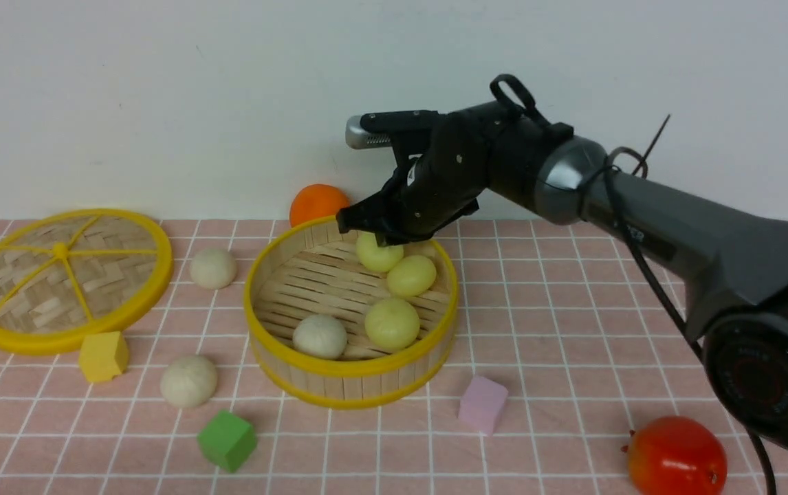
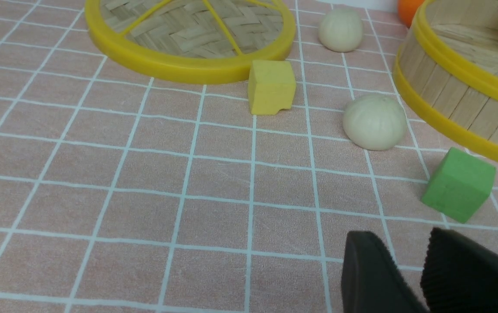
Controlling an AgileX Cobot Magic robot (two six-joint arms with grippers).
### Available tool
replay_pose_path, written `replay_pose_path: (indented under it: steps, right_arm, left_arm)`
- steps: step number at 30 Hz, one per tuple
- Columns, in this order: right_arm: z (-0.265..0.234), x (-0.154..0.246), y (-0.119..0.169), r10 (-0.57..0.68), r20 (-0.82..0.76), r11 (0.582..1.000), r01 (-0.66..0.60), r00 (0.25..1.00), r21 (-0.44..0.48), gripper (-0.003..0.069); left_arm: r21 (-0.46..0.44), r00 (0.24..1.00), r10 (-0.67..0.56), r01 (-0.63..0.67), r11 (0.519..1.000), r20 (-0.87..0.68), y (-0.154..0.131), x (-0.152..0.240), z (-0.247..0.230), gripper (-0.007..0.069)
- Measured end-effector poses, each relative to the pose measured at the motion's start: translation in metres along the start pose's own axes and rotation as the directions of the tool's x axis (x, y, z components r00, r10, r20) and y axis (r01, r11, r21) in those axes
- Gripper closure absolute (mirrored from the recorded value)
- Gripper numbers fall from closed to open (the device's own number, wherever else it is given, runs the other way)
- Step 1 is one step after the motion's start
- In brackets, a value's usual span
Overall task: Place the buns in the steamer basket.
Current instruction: Use the right arm to put the steamed stuffed bun into the steamer, then use the left arm to grab a steamed stuffed bun
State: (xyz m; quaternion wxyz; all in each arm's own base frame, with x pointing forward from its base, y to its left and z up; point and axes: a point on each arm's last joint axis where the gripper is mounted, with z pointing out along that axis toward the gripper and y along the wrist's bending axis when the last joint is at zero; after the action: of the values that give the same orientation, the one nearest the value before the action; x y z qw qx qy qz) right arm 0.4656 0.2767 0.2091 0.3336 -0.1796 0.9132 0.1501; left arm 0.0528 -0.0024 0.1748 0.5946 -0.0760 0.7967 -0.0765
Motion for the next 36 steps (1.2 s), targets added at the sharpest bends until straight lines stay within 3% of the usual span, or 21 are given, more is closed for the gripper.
replay_pose_path:
  steps: [14, 22, 25, 27, 32, 36]
  right_arm:
    - [-0.012, -0.01, 0.002, 0.016, 0.039, 1.0, -0.016, 0.999, -0.004, 0.0479]
    - [-0.031, -0.012, 0.002, -0.013, -0.028, 1.0, 0.014, 1.0, 0.021, 0.0418]
    - [-0.065, -0.023, 0.004, -0.07, -0.033, 0.997, 0.071, 0.997, 0.039, 0.0431]
    - [-0.116, -0.037, 0.006, -0.129, -0.021, 0.989, 0.13, 0.991, 0.07, 0.0475]
    - [-0.257, -0.047, 0.014, -0.168, 0.029, 0.982, 0.165, 0.985, 0.097, 0.0652]
    - [-0.326, -0.024, 0.019, -0.131, 0.038, 0.99, 0.129, 0.991, 0.056, 0.0666]
  left_arm:
    - [0.0, 1.0, 0.0, 0.0, 1.0, 0.0, 0.0, 0.0, 0.0, 0.0385]
    - [0.0, 1.0, 0.0, 0.0, 1.0, 0.0, 0.0, 0.0, 0.0, 0.0385]
    - [0.0, 1.0, 0.0, 0.0, 1.0, 0.0, 0.0, 0.0, 0.0, 0.0385]
    - [0.0, 1.0, 0.0, 0.0, 1.0, 0.0, 0.0, 0.0, 0.0, 0.0385]
    - [0.0, 1.0, 0.0, 0.0, 1.0, 0.0, 0.0, 0.0, 0.0, 0.0385]
    - [0.0, 1.0, 0.0, 0.0, 1.0, 0.0, 0.0, 0.0, 0.0, 0.0385]
